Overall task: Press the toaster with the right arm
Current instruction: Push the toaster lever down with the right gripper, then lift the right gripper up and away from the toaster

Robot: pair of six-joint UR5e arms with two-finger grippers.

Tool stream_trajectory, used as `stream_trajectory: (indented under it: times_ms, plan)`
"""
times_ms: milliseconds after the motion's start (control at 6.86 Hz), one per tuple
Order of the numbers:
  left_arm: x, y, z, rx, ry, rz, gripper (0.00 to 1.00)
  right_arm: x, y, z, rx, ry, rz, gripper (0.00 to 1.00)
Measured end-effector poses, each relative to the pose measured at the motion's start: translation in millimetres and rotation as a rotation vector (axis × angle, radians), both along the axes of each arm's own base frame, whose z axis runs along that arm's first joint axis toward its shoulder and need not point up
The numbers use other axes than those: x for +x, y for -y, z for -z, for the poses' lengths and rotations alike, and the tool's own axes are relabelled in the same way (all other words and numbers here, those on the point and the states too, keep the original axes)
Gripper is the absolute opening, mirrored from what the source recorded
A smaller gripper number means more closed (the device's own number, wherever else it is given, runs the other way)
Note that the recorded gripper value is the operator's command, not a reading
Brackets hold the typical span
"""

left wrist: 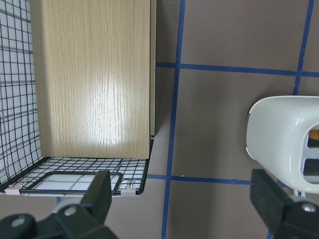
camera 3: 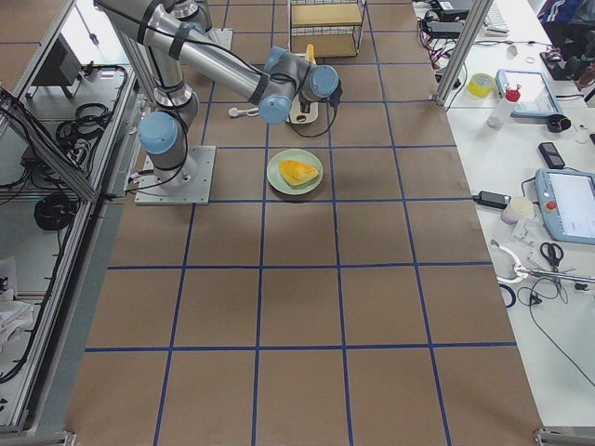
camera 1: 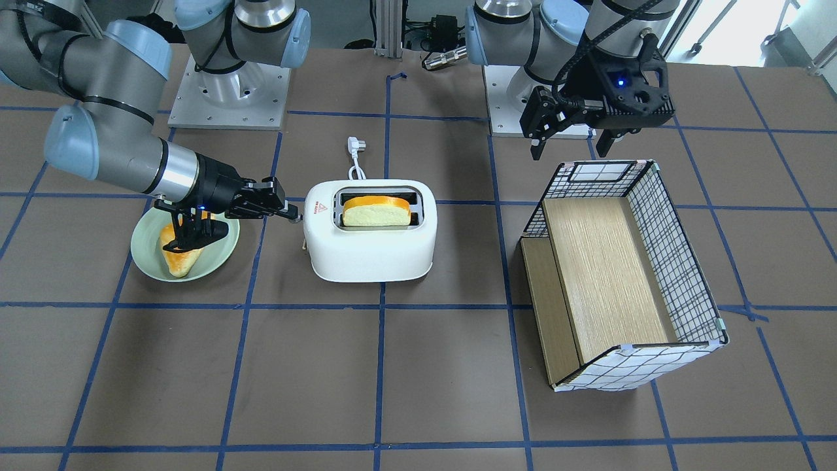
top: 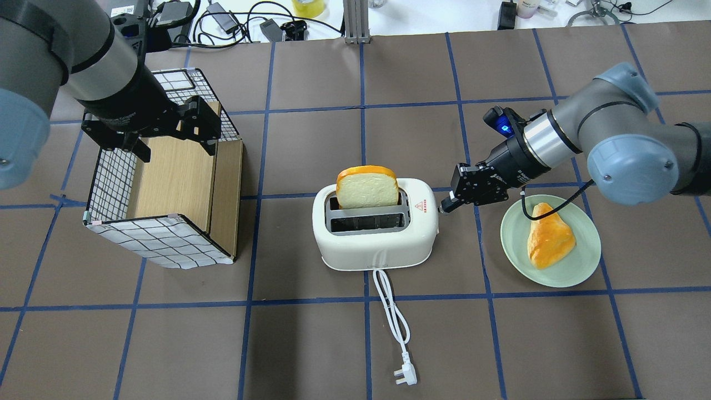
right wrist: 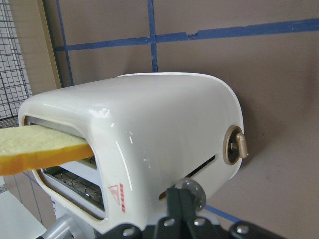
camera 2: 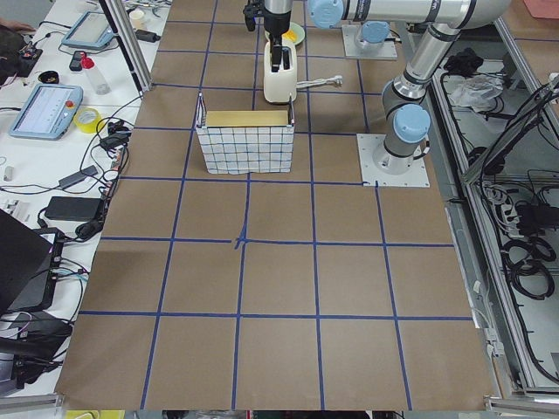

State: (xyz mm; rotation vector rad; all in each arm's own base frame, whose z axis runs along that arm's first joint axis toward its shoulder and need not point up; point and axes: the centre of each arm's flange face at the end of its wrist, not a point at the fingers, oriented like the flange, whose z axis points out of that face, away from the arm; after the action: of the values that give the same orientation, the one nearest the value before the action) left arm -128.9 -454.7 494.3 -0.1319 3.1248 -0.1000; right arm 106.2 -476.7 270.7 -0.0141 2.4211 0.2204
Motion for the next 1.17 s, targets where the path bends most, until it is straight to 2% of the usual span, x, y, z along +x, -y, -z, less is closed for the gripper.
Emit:
stream_trajectory:
  times_ms: [583, 1021, 1167]
  plan:
    - [0.1, 0.0, 0.0, 0.0, 0.001, 0.0, 1.0, 0.6, -3.5, 35.1, -0.034, -0.007, -0.001, 0.0]
    - [0.1, 0.0, 0.0, 0.0, 0.001, 0.0, 1.0, -0.6, -0.8, 26.7, -0.042, -0.025, 0.015, 0.0]
    - [0.1, 0.0, 0.0, 0.0, 0.001, 0.0, 1.0, -2.9, 4.0, 13.4, -0.045, -0.057, 0.034, 0.0]
